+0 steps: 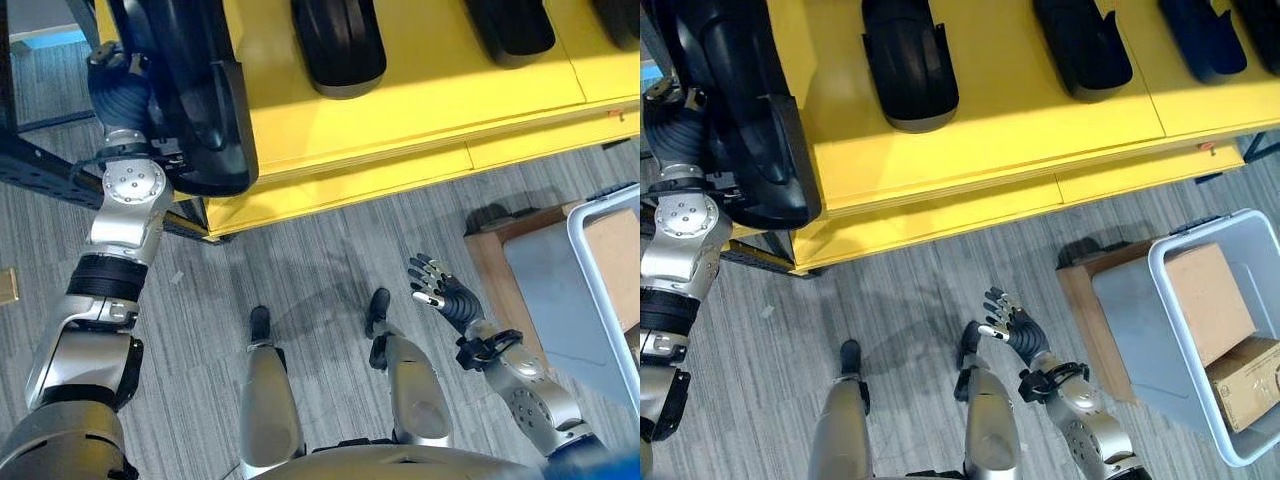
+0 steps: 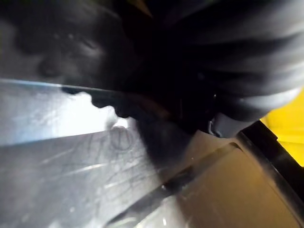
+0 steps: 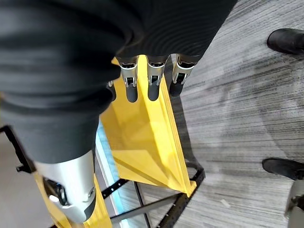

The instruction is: Move parts from the plastic box to the shelf.

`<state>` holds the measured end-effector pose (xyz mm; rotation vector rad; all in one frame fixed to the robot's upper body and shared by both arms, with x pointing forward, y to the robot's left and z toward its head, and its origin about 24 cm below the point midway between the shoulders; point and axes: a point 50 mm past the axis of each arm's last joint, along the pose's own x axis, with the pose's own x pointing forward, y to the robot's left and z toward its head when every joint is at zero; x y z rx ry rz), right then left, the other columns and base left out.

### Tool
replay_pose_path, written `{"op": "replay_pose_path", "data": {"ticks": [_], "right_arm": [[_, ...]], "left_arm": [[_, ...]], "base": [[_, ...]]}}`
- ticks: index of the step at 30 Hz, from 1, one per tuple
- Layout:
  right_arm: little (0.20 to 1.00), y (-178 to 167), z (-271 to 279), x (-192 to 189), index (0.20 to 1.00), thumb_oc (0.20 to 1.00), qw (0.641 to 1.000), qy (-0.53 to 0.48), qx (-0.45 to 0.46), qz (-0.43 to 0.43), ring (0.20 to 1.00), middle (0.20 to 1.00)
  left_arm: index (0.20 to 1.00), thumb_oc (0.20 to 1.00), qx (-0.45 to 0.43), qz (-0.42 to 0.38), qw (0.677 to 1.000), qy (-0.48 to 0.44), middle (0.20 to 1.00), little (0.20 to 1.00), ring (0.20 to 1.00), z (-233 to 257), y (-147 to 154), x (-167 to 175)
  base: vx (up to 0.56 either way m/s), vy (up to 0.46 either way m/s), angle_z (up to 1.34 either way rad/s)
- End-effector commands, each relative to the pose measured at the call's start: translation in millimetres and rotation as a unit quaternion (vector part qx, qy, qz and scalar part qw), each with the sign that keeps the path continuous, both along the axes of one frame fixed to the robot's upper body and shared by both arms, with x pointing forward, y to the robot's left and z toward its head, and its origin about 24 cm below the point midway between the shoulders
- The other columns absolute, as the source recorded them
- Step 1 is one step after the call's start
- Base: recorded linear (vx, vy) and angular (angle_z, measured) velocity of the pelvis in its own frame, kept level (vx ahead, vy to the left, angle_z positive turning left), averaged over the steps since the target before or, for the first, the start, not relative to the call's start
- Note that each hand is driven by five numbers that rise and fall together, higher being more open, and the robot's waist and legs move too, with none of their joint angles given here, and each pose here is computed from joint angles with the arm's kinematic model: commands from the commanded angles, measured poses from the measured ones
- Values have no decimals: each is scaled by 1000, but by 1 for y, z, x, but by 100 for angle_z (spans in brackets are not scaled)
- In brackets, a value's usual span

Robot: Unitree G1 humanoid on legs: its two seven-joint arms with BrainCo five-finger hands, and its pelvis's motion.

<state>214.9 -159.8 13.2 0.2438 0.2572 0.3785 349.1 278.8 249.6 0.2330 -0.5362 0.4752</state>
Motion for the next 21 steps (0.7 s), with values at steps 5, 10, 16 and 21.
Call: {"op": "replay_pose_path", "data": {"ticks": [5, 10, 16, 21], "right_arm": [[1000, -2, 4, -2, 1000, 1000, 1000, -15, -11, 20, 1000, 1000], [1000, -1, 0, -5, 1000, 1000, 1000, -5, -15, 21, 1000, 1000], [1000, -5, -4, -9, 1000, 1000, 1000, 7, -19, 17, 1000, 1000], [1000, -10, -5, -10, 1000, 1000, 1000, 12, -20, 7, 1000, 1000]], "left_arm": [[200, 200, 3, -17, 996, -83, 200, 200, 200, 62, 3, -2], [200, 200, -19, -26, 996, -79, 200, 200, 200, 68, 3, 3], [200, 200, -45, -16, 997, -60, 200, 200, 200, 72, 13, 10], [200, 200, -60, 4, 997, -50, 200, 200, 200, 81, 27, 11]], "base": [[17, -2, 8], [0, 0, 0], [4, 6, 0], [13, 22, -6]]}}
